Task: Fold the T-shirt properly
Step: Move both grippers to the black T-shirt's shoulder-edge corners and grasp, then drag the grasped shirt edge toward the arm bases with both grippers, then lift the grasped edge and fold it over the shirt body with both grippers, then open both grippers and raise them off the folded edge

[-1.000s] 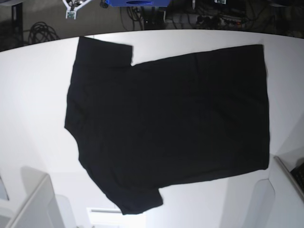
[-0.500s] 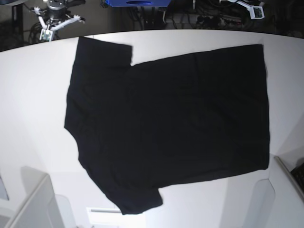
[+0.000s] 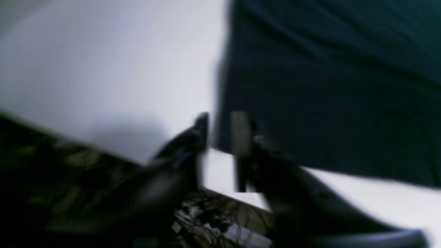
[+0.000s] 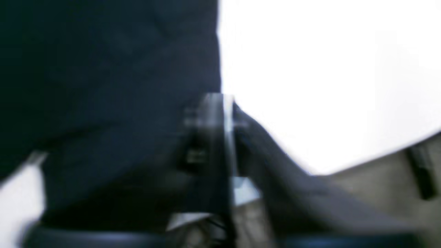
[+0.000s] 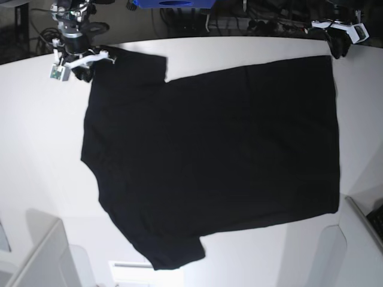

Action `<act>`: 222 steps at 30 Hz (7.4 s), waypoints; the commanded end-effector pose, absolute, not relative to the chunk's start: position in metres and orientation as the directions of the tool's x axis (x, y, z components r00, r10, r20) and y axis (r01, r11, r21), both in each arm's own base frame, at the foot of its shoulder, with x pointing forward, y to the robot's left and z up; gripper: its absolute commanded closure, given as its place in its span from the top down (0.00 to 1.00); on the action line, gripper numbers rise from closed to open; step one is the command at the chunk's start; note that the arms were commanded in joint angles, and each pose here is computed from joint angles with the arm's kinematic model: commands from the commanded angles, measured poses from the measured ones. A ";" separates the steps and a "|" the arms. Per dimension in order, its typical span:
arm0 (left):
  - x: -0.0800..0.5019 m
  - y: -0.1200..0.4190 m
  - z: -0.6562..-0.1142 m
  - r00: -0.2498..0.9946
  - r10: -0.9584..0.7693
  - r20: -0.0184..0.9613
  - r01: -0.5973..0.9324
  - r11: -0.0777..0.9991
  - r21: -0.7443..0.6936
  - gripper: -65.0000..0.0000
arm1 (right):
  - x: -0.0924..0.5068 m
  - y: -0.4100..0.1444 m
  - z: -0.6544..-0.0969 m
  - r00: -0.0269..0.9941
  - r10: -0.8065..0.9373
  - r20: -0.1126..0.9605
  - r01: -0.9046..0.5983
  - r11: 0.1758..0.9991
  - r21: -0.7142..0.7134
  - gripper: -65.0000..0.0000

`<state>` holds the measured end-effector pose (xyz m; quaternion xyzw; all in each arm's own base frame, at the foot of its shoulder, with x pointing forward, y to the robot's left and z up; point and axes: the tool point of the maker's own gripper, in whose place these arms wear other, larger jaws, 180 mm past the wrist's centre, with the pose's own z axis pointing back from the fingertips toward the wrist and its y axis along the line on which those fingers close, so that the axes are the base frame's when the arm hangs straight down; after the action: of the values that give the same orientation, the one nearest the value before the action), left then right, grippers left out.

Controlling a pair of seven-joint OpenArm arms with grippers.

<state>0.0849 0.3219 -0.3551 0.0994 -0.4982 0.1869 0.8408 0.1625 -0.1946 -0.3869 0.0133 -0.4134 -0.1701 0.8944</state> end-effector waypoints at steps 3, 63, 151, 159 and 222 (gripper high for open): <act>0.086 0.338 -0.343 0.381 0.229 0.896 -0.452 0.891 -0.035 0.48 | 0.170 -0.188 -0.379 0.583 -0.366 0.726 0.275 0.929 0.248 0.56; 0.122 0.308 -0.436 0.519 0.544 0.659 -0.438 0.832 -0.340 0.58 | 0.150 -0.153 -0.446 0.770 -0.382 0.511 0.196 0.904 0.379 0.47; 0.207 0.322 -0.370 0.450 0.547 0.706 -0.438 0.824 -0.359 0.00 | 0.304 -0.152 -0.365 0.699 -0.338 0.630 0.076 0.911 0.404 0.00; 0.221 0.322 -0.362 0.423 0.548 0.722 -0.426 0.823 -0.375 0.00 | 0.324 -0.154 -0.354 0.677 -0.354 0.645 0.082 0.907 0.412 0.00; 0.292 0.354 -0.369 0.345 0.607 0.715 -0.486 0.768 -0.417 0.45 | 0.381 -0.160 -0.360 0.613 -0.446 0.652 0.121 0.869 0.480 0.35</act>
<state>0.2833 0.3473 -0.3855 -0.0679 -0.4401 0.3411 0.8279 0.3691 -0.1556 -0.3787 0.1968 -0.3803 -0.1659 0.8883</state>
